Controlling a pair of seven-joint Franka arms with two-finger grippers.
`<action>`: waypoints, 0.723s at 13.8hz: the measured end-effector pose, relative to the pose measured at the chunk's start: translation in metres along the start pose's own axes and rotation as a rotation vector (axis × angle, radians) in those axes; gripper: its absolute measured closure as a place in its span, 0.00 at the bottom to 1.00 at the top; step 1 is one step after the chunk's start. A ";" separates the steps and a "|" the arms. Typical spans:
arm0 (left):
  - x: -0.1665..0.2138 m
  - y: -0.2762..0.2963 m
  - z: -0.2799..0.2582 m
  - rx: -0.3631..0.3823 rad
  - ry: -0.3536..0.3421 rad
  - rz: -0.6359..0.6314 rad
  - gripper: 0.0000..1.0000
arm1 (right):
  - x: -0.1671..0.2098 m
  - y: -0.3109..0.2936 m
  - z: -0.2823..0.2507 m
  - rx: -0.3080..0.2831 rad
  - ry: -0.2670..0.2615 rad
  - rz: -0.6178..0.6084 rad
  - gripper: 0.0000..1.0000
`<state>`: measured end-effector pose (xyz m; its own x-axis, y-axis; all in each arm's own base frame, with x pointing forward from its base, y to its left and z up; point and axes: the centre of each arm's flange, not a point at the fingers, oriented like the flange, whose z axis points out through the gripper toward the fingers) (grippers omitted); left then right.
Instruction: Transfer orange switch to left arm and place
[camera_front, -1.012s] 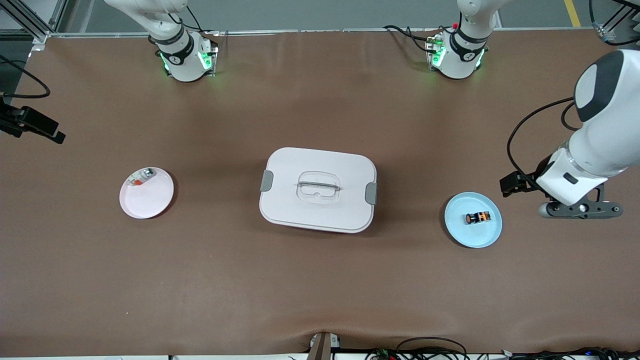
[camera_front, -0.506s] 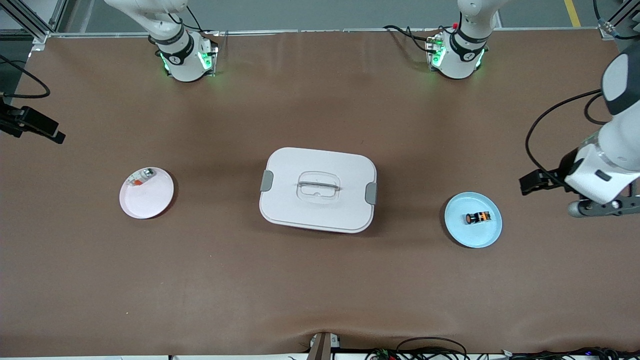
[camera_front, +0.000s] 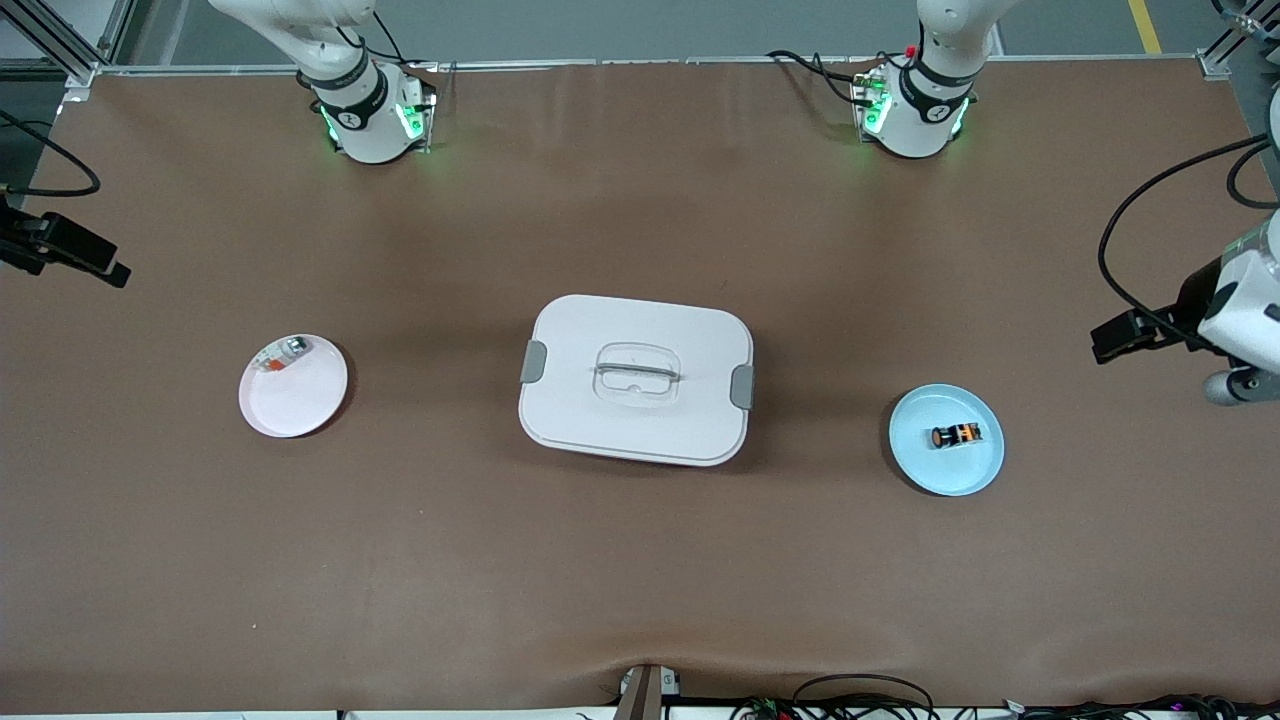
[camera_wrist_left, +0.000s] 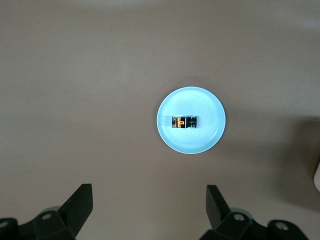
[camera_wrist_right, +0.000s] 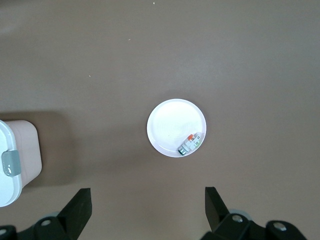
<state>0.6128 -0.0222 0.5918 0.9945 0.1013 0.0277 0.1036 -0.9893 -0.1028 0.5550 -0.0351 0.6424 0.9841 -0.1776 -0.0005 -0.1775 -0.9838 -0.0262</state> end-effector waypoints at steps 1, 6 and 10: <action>-0.009 0.004 -0.013 -0.001 0.001 0.007 0.00 | 0.000 0.000 0.000 0.000 0.000 0.000 0.00; -0.044 0.024 -0.046 -0.045 -0.037 0.026 0.00 | 0.000 0.000 0.000 0.000 0.000 0.000 0.00; -0.070 0.029 -0.064 -0.102 -0.039 0.005 0.00 | 0.000 0.000 0.000 0.000 0.000 0.000 0.00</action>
<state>0.5447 -0.0646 0.6507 0.9951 0.0986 -0.0113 0.0986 -0.9951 -0.0009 0.5550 -0.0353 0.6424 0.9841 -0.1778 -0.0005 -0.1778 -0.9837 -0.0262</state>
